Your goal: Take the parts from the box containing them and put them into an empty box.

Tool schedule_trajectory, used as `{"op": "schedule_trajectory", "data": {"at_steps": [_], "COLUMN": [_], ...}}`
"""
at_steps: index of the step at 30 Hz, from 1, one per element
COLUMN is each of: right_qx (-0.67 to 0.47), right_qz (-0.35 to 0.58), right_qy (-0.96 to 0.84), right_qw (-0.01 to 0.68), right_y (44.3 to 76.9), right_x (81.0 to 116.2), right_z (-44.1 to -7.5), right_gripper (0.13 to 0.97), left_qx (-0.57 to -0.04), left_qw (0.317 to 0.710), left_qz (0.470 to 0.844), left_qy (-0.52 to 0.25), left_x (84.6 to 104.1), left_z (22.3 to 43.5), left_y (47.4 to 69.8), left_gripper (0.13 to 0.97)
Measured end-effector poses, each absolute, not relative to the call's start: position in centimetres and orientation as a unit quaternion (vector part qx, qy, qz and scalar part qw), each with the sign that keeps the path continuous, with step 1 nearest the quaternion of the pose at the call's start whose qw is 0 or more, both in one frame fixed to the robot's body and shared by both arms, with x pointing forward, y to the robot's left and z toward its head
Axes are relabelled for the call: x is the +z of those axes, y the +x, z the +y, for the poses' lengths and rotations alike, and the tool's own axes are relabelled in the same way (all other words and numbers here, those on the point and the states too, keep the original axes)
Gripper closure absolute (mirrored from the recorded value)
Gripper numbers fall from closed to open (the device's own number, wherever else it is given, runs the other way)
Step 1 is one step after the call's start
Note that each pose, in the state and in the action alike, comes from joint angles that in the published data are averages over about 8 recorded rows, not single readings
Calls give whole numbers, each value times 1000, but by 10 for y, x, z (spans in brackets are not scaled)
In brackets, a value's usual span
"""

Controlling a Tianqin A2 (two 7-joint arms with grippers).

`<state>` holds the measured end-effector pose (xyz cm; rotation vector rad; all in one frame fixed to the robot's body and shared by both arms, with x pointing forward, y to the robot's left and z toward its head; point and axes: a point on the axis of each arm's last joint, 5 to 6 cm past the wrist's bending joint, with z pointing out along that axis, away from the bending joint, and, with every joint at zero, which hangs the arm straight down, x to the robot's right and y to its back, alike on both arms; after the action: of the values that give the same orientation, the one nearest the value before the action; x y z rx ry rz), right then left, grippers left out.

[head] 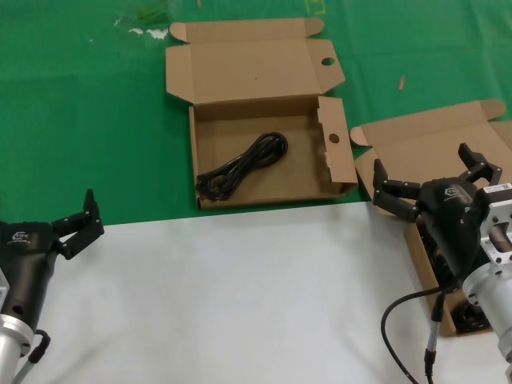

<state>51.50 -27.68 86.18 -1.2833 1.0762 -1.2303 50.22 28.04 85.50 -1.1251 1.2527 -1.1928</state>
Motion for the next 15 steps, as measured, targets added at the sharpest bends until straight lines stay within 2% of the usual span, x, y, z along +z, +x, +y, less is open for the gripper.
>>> {"op": "schedule_trajectory", "data": {"at_steps": [15], "right_qx": [-510], "right_qz": [446], "right_qy": [-532], "right_qw": [507], "right_y": [515], "right_x": [862], "right_z": [-277], "right_gripper": [130], "left_qx": [-496], "left_qw": [513], "left_qz": [521], "left_qy": [-468], "left_x": [855], "left_z": [280], "left_y": [502], "left_gripper": [132]}}
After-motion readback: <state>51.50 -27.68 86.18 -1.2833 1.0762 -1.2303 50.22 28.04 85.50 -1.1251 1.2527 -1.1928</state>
